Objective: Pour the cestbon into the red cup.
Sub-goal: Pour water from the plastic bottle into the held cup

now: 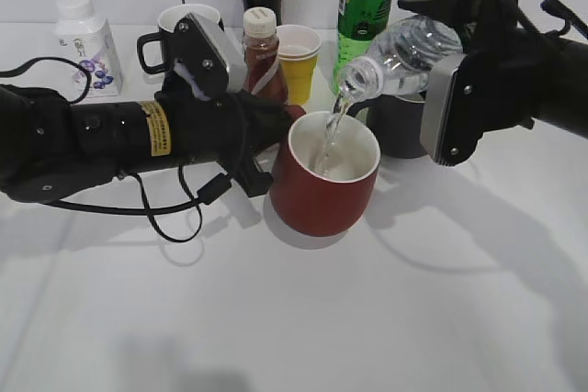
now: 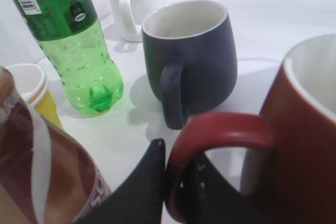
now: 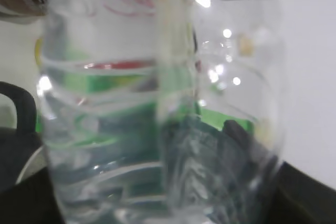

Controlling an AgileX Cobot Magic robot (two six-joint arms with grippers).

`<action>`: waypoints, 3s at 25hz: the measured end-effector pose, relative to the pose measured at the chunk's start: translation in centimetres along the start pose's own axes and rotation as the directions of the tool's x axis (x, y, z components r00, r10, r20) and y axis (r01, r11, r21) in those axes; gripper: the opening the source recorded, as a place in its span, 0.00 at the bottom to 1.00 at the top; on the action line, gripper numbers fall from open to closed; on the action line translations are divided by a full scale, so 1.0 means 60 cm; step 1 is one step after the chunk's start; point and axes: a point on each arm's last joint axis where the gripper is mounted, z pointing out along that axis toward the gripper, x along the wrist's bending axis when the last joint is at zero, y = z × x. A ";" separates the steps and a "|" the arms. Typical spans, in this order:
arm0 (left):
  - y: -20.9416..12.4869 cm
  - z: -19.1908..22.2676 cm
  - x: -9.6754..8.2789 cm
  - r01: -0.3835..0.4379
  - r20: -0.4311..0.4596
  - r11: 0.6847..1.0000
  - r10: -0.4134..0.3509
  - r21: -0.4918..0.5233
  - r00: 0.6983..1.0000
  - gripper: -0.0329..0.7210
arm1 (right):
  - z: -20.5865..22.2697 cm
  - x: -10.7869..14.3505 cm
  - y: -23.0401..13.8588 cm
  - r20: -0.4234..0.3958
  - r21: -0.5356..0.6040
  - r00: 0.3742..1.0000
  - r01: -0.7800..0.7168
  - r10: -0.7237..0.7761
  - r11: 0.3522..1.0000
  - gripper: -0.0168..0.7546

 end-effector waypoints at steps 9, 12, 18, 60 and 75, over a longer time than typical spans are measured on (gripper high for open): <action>-0.001 0.000 -0.004 -0.029 0.025 1.000 0.028 0.005 0.999 0.12 | 0.001 0.002 0.000 -0.004 -0.001 0.998 0.066 -0.066 0.998 0.64; -0.001 0.000 -0.006 -0.043 0.038 0.999 0.043 0.008 0.998 0.12 | 0.001 0.002 0.000 -0.004 -0.001 0.997 0.080 -0.080 0.997 0.64; -0.002 0.000 -0.006 -0.046 0.040 0.999 0.045 0.010 0.998 0.12 | 0.001 0.002 0.000 -0.003 -0.002 0.993 0.117 -0.117 0.993 0.64; -0.003 0.000 -0.006 -0.052 0.040 0.999 0.052 0.016 0.998 0.12 | 0.005 -0.011 -0.005 0.031 0.027 0.981 0.192 -0.193 0.981 0.64; 0.000 0.000 0.007 0.047 -0.047 0.999 -0.047 -0.004 0.998 0.12 | 0.005 -0.008 -0.010 0.012 0.060 0.999 0.052 -0.053 0.997 0.64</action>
